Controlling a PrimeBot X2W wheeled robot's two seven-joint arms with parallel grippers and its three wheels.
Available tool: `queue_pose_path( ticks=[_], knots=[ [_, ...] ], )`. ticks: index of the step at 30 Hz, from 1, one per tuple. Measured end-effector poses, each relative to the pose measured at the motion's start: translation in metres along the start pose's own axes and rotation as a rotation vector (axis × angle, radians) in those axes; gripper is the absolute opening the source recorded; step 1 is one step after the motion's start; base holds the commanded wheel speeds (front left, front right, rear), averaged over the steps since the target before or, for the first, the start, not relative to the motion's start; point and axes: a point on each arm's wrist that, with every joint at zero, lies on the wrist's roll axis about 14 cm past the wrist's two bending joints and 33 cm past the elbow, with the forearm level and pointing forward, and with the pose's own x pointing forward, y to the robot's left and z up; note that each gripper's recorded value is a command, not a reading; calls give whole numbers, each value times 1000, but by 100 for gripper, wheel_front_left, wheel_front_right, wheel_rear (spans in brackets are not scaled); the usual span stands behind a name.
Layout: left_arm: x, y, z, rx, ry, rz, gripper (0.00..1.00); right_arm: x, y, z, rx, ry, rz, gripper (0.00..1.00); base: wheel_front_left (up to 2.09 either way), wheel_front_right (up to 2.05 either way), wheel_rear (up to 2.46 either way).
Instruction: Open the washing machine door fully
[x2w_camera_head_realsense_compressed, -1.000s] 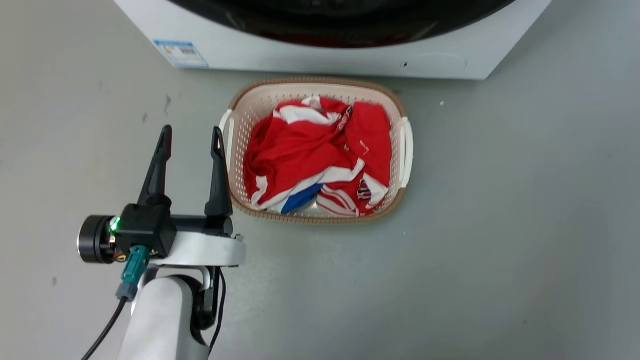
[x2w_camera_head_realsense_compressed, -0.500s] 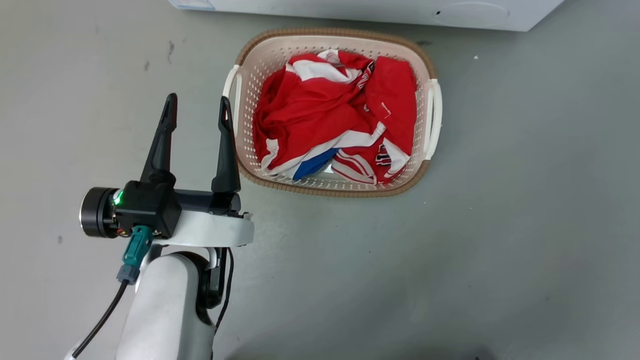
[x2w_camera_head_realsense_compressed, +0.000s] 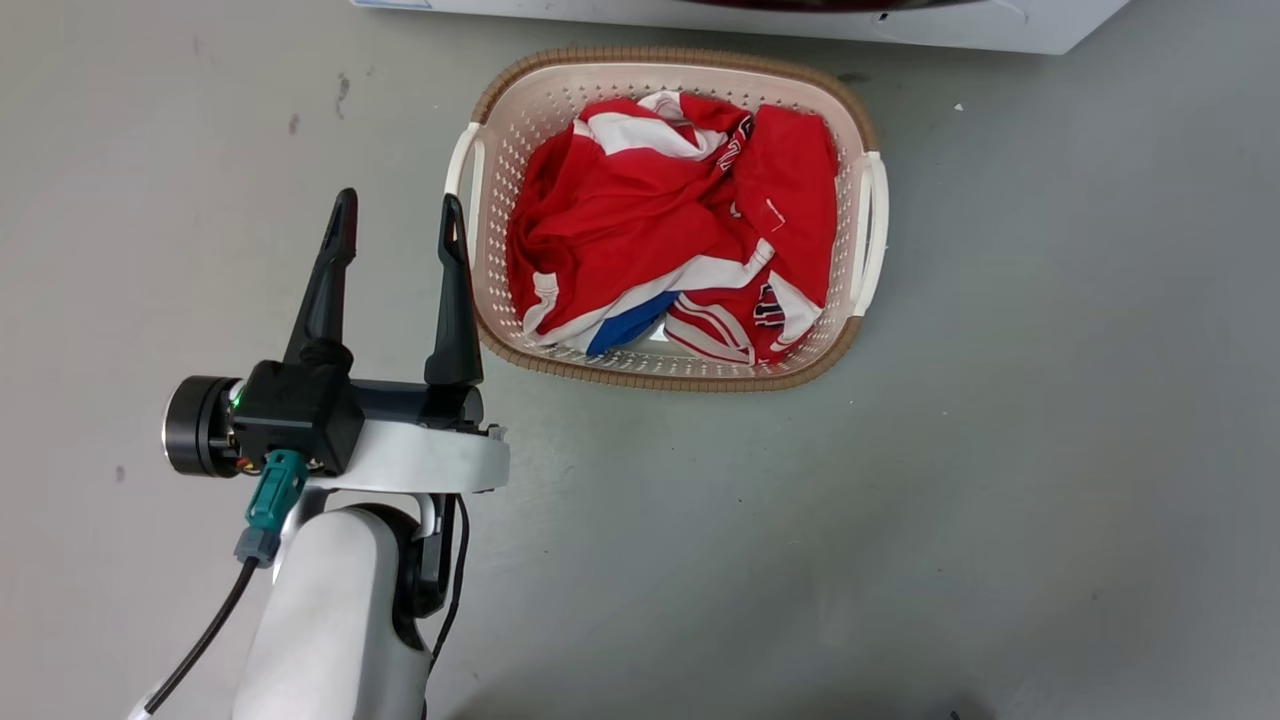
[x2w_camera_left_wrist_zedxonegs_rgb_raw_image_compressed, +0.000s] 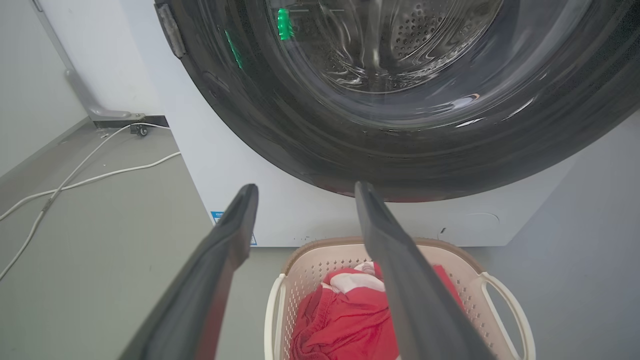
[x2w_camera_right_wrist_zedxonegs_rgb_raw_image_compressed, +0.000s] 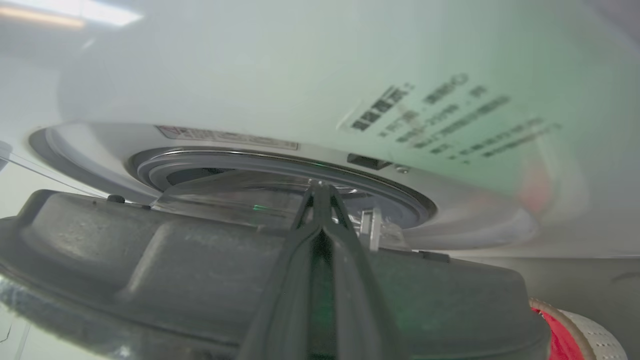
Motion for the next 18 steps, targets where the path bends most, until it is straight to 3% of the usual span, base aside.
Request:
queue_pose_path(
  ticks=[6,11,18],
  knots=[
    [1,-4,8,-3,-19,-13,100,-13,1,-17,-22,69,-4,0,0,0,0],
    [2,-7,13,-1,-33,-24,100,-17,8,-59,-16,186,27,0,0,0,0],
    [1,-8,17,2,-42,-31,100,-35,17,-89,-29,273,73,0,0,0,0]
  ],
)
